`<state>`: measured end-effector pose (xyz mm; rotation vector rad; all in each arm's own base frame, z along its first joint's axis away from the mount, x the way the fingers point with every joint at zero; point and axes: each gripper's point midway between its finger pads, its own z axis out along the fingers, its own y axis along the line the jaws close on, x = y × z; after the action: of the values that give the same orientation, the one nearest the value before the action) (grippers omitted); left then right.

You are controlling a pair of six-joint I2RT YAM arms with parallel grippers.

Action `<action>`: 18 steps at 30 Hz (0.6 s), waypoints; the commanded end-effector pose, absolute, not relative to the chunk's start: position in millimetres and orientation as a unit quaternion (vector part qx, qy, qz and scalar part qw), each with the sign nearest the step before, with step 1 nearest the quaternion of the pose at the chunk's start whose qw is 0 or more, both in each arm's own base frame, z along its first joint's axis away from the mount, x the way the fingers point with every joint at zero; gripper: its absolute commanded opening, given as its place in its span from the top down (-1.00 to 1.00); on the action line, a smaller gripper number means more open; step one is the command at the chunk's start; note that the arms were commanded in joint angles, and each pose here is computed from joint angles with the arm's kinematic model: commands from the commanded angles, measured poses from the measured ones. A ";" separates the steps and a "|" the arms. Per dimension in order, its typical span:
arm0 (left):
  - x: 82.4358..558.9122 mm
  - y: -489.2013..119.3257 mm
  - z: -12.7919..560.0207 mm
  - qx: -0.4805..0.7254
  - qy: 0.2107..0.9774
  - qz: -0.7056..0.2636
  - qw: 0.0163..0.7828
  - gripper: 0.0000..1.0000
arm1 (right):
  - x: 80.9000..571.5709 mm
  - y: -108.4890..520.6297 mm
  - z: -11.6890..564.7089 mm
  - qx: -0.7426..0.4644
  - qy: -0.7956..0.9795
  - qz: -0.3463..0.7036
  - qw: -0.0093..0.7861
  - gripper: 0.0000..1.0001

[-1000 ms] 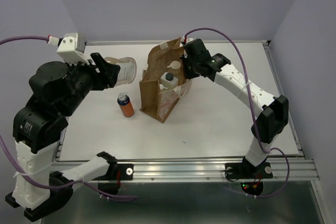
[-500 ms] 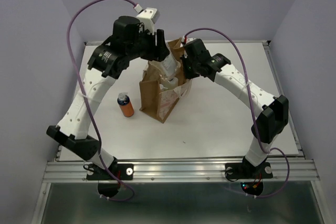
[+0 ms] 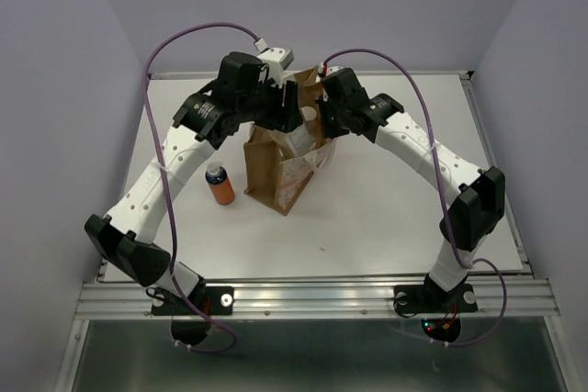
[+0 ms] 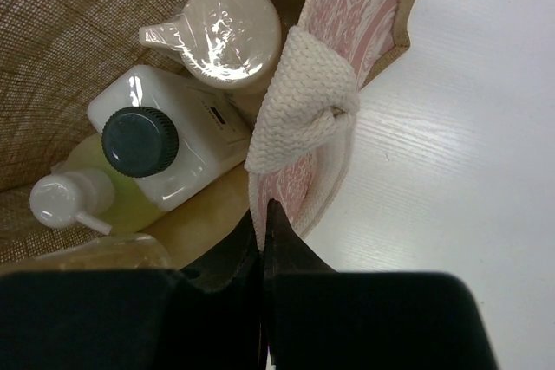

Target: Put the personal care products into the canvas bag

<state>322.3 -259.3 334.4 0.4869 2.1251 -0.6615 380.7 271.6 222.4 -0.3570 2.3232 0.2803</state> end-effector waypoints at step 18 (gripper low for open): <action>324.1 -284.4 293.2 0.201 0.864 -0.221 0.407 1.00 | 377.7 278.1 260.9 -0.127 0.888 0.148 0.416 0.99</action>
<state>316.3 -269.9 273.5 0.4995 2.2652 -0.5208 380.1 272.1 223.6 -0.3432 2.3243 0.2891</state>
